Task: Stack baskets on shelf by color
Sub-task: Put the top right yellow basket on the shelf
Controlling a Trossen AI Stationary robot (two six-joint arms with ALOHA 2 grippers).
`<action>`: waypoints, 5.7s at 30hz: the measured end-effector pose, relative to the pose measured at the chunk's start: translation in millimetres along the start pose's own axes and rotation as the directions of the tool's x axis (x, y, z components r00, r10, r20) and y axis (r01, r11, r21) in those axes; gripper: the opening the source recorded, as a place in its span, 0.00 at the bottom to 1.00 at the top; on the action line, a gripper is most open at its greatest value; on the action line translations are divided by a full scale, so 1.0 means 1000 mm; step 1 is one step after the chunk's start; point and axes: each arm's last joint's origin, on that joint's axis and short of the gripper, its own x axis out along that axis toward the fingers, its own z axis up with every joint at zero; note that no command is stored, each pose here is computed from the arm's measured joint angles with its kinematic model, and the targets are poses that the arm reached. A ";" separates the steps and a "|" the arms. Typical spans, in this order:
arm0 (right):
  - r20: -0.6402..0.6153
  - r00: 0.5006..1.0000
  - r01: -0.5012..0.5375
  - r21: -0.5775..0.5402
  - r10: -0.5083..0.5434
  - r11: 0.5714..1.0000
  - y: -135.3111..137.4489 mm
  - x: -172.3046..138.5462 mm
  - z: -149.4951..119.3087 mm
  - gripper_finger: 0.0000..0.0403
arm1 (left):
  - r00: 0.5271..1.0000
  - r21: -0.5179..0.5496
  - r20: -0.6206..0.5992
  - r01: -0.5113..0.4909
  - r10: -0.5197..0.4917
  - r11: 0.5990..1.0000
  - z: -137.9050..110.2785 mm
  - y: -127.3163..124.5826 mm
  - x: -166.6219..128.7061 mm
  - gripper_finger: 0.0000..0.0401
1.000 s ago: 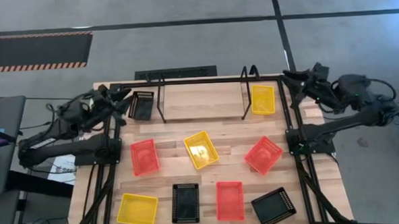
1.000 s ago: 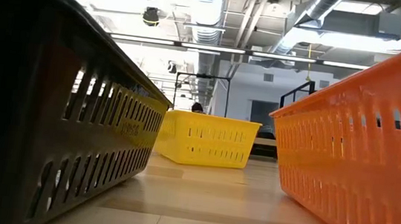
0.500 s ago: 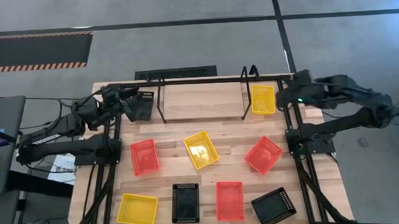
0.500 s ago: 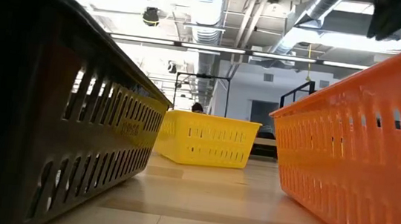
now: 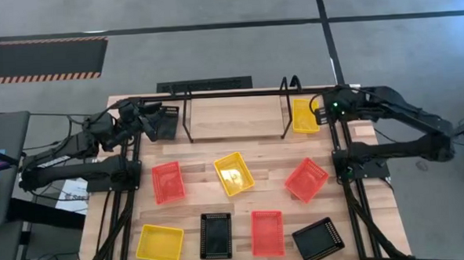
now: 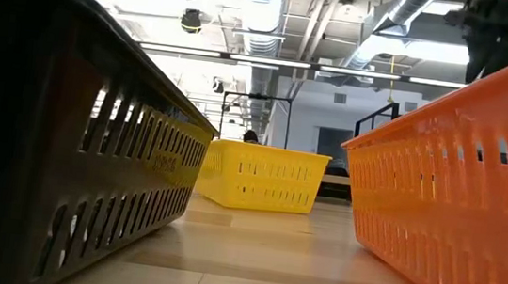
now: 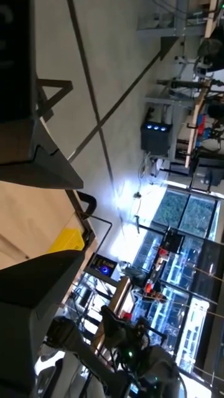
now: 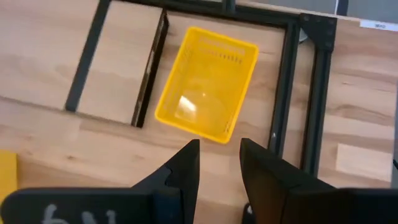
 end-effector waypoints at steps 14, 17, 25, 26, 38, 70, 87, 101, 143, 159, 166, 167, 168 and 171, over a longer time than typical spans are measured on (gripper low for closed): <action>-0.164 0.986 0.035 0.109 -0.017 0.993 -0.019 0.101 0.000 0.34 | 1.000 -0.022 -0.025 -0.009 0.008 1.000 -0.003 0.001 0.000 0.39; -0.178 0.984 0.018 0.141 0.008 0.990 -0.021 0.111 0.007 0.34 | 0.999 -0.019 -0.039 -0.014 0.013 1.000 -0.004 0.001 0.000 0.39; -0.226 0.974 0.018 0.148 0.016 0.989 -0.016 0.142 0.020 0.34 | 0.999 -0.044 -0.042 -0.016 0.014 0.999 -0.004 0.001 0.000 0.39; -0.235 0.972 0.022 0.139 0.012 0.990 -0.015 0.146 0.021 0.34 | 0.999 -0.044 -0.042 -0.016 0.014 0.999 -0.004 0.001 0.000 0.39; -0.327 0.944 0.085 0.089 -0.051 0.992 -0.014 0.171 0.022 0.34 | 0.999 -0.044 -0.043 -0.016 0.014 0.999 -0.004 0.001 0.000 0.39; -0.388 0.909 0.199 0.081 -0.153 0.977 -0.024 0.199 0.026 0.53 | 0.999 -0.044 -0.043 -0.016 0.014 0.999 -0.004 0.001 0.000 0.39; -0.435 0.886 0.183 0.016 -0.158 0.983 -0.023 0.210 0.023 0.03 | 0.997 -0.046 -0.077 -0.031 0.027 0.998 -0.008 0.003 0.000 0.39; -0.074 0.997 -0.006 0.042 0.009 0.999 -0.026 0.070 0.049 0.02 | 0.997 -0.047 -0.076 -0.030 0.026 0.998 -0.008 0.003 0.000 0.39; -0.126 0.954 -0.265 0.062 0.271 0.962 0.147 0.093 0.086 0.01 | 0.997 -0.050 -0.075 -0.030 0.026 0.998 -0.008 0.003 0.000 0.39; -0.173 0.973 -0.151 0.035 0.155 0.988 0.167 0.035 0.125 0.01 | 0.997 -0.155 -0.078 -0.039 0.027 0.987 -0.008 0.003 0.000 0.39; -0.280 0.954 -0.109 0.017 0.109 0.994 0.173 0.065 0.130 0.01 | 0.994 -0.121 -0.104 -0.050 0.037 0.991 -0.011 0.004 -0.001 0.39; -0.294 0.951 -0.103 0.006 0.100 0.995 0.174 0.071 0.131 0.01 | 0.994 -0.121 -0.104 -0.050 0.037 0.991 -0.011 0.004 -0.001 0.39; -0.301 0.949 -0.095 -0.005 0.090 0.995 0.175 0.078 0.132 0.01 | 0.994 -0.123 -0.104 -0.050 0.037 0.991 -0.011 0.004 -0.001 0.39; -0.325 0.943 -0.083 -0.025 0.070 0.996 0.180 0.098 0.135 0.01 | 0.993 -0.129 -0.111 -0.054 0.040 0.990 -0.011 0.004 -0.001 0.39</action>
